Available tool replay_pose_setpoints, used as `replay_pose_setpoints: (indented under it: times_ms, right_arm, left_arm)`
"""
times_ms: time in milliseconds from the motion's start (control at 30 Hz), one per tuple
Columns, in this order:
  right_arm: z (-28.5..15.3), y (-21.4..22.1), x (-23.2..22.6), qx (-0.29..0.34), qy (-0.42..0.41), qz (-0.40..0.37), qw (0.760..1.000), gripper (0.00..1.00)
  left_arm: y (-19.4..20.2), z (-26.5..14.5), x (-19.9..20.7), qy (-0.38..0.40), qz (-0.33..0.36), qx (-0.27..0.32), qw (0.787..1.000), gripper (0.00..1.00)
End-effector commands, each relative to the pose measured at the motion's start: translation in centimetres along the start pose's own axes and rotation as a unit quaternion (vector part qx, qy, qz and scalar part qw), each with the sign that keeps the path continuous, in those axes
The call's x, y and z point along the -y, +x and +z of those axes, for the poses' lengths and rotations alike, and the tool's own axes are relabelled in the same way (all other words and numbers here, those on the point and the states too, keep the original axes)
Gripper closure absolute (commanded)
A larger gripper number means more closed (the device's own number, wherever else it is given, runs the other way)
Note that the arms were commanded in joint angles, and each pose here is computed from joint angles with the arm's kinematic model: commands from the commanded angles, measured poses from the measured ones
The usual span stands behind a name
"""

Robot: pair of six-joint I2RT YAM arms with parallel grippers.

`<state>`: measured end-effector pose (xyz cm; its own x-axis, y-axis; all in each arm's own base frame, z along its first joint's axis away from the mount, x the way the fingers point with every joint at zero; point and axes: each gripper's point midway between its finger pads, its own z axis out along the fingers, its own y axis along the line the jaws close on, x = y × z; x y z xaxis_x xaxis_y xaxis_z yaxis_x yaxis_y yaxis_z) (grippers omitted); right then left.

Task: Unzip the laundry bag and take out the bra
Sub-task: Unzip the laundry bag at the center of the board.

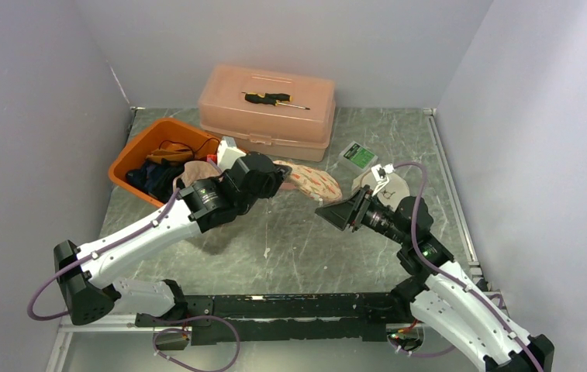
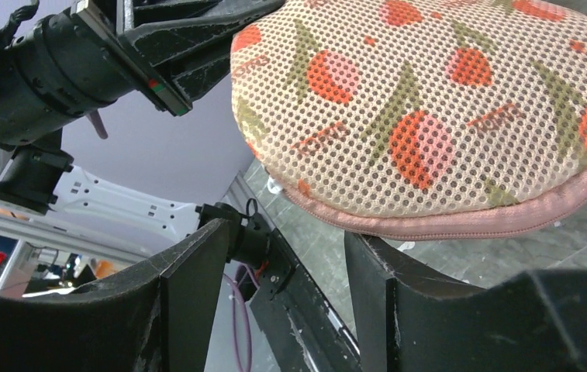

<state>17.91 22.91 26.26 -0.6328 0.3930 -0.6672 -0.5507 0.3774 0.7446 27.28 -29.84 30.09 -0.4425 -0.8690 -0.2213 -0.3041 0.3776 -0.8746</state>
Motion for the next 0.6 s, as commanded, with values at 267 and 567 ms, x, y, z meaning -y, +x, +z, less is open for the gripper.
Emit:
replay_pose_setpoints:
  times_ms: [267, 567]
  right_arm:
    - [0.5, -3.2, -1.6, 0.104, -0.059, 0.033, 0.992, 0.43]
    - [0.7, -3.5, -2.6, 0.106, -0.087, 0.04, 0.99, 0.5]
  left_arm:
    - [-0.5, -0.9, 2.0, 0.024, -0.023, 0.005, 0.999, 0.97]
    - [-0.4, -0.3, 1.6, 0.011, -0.023, 0.009, 1.0, 0.97]
